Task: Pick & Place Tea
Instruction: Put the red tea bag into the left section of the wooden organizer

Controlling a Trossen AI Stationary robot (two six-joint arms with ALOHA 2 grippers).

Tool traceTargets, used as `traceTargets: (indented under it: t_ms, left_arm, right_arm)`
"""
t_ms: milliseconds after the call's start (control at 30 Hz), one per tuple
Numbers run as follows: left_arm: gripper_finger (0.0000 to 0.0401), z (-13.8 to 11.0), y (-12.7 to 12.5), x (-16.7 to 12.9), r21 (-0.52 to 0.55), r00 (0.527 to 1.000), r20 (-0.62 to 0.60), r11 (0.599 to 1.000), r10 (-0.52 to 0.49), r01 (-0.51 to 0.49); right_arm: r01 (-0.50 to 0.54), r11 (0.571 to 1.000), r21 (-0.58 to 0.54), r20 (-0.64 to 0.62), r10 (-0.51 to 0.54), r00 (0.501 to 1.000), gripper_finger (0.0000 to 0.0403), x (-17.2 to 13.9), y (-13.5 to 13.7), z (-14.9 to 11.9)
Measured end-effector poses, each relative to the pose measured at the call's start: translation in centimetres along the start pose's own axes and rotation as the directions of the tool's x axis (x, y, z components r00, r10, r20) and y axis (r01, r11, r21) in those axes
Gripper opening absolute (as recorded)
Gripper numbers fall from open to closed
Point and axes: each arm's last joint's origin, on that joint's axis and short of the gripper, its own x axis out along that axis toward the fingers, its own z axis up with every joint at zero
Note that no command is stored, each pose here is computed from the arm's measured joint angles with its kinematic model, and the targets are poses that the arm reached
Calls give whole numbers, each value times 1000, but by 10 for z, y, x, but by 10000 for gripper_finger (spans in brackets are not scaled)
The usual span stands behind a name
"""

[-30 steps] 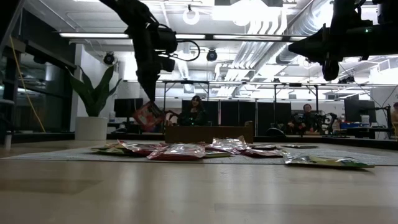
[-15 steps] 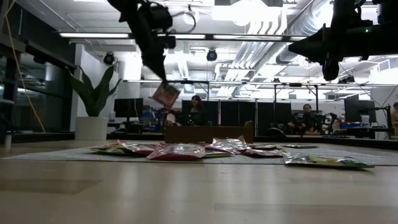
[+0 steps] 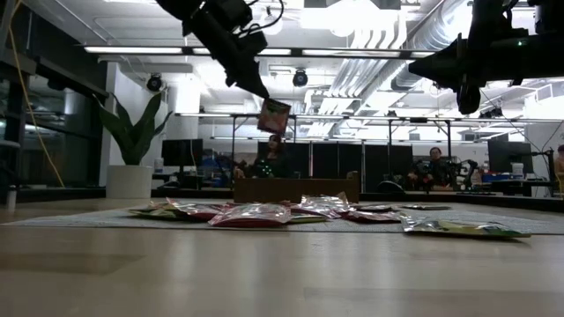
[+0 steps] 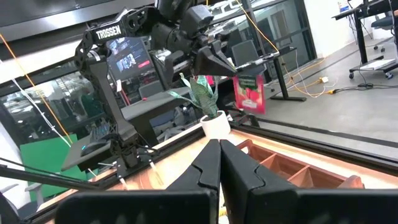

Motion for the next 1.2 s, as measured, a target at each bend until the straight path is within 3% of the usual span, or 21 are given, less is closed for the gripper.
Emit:
traceTargets:
  t_ms: [100,200,700,1200]
  left_arm:
    - [0,-3,-1,7,-35,996,89,999,-22,25]
    - [0,-18,-3,18,-88,995,98,995,-30,38]
    - [0,-68,-14,46,-139,966,241,981,-95,132]
    - [0,-116,10,46,-206,925,372,965,-73,159]
  right_arm:
    - [0,1000,0,0,0,1000,1,0,0,0]
    - [0,1000,0,0,0,1000,1,0,0,0]
    - [0,1000,0,0,0,1000,1,0,0,0]
    - [0,1000,0,0,0,1000,1,0,0,0]
